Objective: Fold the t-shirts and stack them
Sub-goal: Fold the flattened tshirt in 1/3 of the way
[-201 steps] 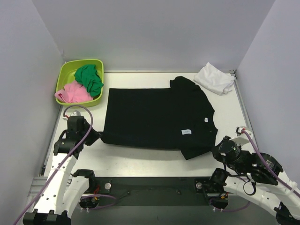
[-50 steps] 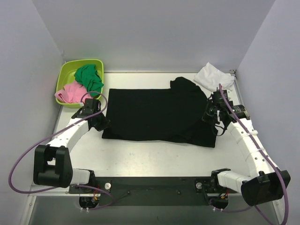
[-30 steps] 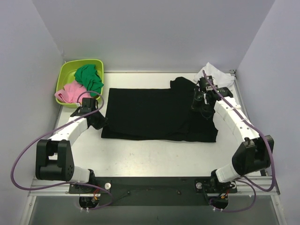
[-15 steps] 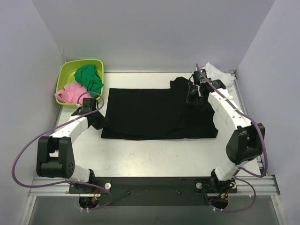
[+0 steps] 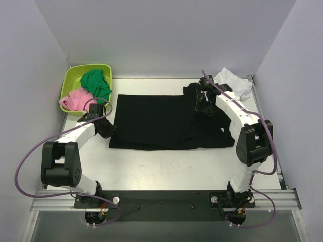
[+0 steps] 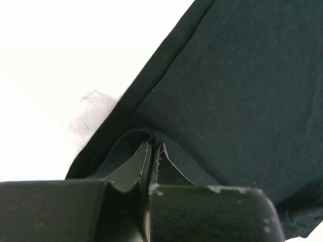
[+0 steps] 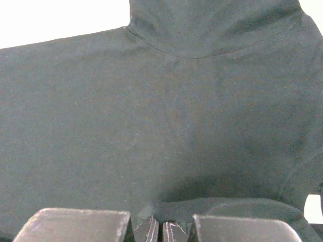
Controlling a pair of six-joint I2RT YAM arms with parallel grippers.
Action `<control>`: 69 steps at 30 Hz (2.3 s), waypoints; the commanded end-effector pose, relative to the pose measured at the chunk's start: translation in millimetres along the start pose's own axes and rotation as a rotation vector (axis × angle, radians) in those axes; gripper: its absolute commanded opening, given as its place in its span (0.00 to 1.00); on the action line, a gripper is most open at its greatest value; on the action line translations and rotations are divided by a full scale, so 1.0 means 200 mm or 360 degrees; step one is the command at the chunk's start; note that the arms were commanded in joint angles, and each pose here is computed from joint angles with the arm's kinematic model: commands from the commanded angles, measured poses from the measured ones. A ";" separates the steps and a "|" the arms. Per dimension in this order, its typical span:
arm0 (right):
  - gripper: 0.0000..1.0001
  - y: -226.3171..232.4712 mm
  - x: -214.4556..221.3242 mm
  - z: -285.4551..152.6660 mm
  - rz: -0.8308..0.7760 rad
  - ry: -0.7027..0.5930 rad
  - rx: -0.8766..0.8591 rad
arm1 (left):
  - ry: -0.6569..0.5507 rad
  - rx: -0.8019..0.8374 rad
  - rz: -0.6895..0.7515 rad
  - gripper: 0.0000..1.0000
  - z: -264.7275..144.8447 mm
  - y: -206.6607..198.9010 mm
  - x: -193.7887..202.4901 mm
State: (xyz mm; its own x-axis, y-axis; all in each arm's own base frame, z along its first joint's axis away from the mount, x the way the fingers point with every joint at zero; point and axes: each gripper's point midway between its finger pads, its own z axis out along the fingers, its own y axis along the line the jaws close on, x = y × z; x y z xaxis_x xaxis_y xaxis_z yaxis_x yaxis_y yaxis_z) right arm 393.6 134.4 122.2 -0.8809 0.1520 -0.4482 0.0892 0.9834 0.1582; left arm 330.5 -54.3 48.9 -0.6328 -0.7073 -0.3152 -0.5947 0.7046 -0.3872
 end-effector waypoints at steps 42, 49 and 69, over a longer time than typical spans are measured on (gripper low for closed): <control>1.00 0.04 0.40 -0.14 0.0030 -0.0148 -0.0216 | -0.0043 0.0336 0.0320 0.92 -0.19 -0.33 0.18; 1.00 0.03 0.51 -0.08 0.0029 -0.0152 -0.0266 | -0.0031 0.0372 0.0360 0.92 -0.08 -0.43 0.19; 0.99 -0.06 0.71 0.15 0.0071 -0.0117 -0.0265 | -0.0007 0.0260 0.0370 0.92 0.01 -0.21 0.30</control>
State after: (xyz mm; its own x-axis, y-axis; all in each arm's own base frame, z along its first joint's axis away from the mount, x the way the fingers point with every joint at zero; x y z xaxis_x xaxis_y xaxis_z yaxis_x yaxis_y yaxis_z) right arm 280.1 148.3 34.2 -0.8488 0.1887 -0.4939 0.0329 0.9512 0.3067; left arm 319.0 -129.4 34.4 -0.7635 -0.5279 -0.3719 -0.3675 0.8288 -0.4220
